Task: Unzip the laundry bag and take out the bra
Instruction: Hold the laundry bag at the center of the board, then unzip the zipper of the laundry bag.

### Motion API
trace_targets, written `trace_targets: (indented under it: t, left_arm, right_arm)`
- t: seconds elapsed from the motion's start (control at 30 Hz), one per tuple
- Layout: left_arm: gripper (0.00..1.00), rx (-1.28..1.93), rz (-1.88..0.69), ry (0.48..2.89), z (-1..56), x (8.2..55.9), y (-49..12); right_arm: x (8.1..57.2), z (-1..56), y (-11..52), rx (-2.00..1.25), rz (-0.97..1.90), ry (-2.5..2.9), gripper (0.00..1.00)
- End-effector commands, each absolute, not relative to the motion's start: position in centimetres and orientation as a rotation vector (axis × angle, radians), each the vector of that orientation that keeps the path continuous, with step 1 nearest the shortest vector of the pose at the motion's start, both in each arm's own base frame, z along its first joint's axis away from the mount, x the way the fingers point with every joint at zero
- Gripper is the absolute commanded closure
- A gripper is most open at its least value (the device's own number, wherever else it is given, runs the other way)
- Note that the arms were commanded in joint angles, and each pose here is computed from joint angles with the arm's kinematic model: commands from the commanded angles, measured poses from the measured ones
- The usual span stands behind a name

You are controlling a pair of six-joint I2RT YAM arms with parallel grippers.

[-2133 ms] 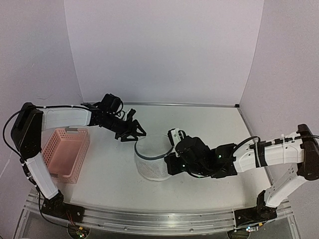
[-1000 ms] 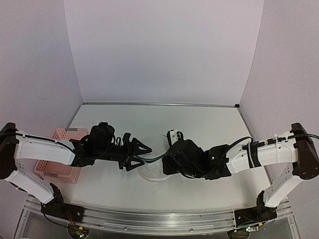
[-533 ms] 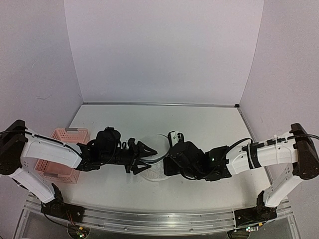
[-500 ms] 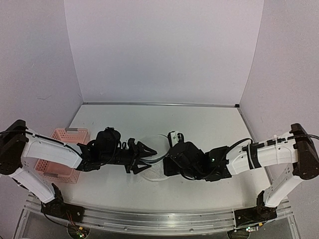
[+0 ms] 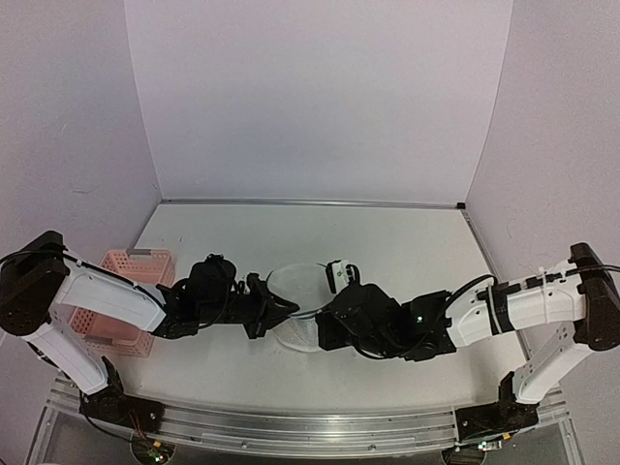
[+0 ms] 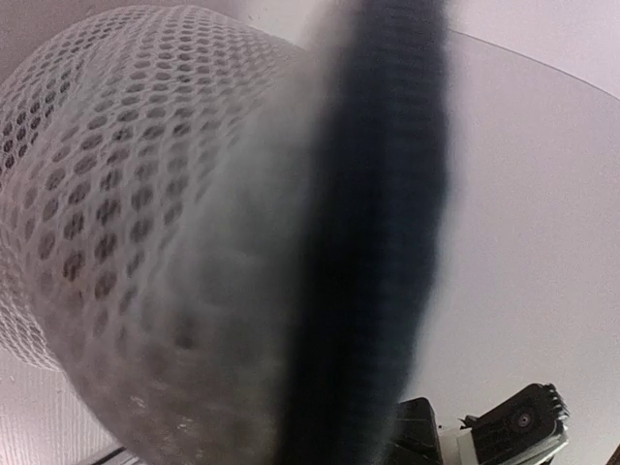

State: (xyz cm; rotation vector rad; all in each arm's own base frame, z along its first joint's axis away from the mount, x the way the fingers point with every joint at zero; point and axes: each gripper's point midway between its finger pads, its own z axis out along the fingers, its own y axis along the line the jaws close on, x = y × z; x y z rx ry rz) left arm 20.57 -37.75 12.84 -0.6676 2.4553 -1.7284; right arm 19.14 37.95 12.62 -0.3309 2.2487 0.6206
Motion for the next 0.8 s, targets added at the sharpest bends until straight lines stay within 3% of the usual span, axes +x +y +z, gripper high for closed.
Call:
trace_targets:
  t: [0.0, 0.27, 0.77]
  left_arm:
    - [1.0, -0.595, -1.805, 2.408, 14.3, 20.7, -38.6]
    - [1.0, -0.486, -1.803, 2.408, 14.6, 20.7, -37.4]
    - [1.0, 0.082, -1.841, 2.508, 14.3, 19.7, -36.4]
  right_arm:
    - [19.1, 14.9, 37.8, -0.292, 0.68, 2.186, 1.0]
    - [18.4, 14.2, 35.9, -0.421, 0.603, 2.156, 1.0]
    - [18.8, 12.7, 33.2, -0.775, 0.43, 2.003, 1.0]
